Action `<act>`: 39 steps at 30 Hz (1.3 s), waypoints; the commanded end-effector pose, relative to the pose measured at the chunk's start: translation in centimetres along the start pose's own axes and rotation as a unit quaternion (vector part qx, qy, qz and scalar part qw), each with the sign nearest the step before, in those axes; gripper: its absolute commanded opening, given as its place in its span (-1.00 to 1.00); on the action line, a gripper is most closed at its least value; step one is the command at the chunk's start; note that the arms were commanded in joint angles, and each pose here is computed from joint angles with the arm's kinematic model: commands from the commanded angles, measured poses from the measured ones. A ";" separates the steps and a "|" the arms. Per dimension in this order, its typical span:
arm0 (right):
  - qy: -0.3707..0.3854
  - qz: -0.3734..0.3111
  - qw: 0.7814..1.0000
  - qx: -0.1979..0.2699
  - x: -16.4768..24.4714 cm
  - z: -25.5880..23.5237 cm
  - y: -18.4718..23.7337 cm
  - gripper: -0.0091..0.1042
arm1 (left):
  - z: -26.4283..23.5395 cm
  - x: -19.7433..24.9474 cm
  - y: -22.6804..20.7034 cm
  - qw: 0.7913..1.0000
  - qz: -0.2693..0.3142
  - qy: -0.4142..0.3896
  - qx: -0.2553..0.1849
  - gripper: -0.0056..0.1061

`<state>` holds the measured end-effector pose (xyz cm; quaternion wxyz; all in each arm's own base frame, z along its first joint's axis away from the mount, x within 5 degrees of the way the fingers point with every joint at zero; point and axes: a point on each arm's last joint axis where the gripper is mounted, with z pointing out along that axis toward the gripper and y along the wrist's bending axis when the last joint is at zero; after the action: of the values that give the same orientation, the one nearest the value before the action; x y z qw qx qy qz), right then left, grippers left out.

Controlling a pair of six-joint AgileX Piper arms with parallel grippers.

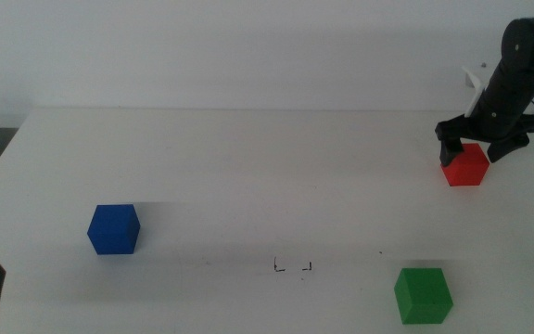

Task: Stack red cubes first, then green, then blue cubes in a specific spot.

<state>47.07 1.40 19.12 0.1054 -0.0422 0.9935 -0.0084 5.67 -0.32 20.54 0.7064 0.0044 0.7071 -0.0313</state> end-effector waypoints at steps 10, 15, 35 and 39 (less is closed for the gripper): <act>-0.022 0.016 1.000 0.004 -0.6 2.2 -1.5 0.77 | 0.0 -0.2 0.0 1.000 -0.006 -0.009 -0.001 0.73; -0.028 0.016 0.999 0.005 -0.8 3.0 -1.5 0.49 | 0.0 -0.2 0.0 1.000 -0.006 -0.009 -0.001 0.73; -0.056 0.057 0.997 0.000 0.6 -7.7 6.8 -0.58 | 0.0 -0.2 0.0 1.000 -0.006 -0.009 -0.001 0.73; -0.069 0.046 0.997 -0.001 2.0 -10.1 12.2 -0.59 | 0.0 -0.2 0.0 1.000 -0.006 -0.009 -0.001 0.73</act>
<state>43.12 11.96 26.83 0.1644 -0.0010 0.9864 0.0049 5.67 -0.32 20.54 0.7064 0.0044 0.7071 -0.0313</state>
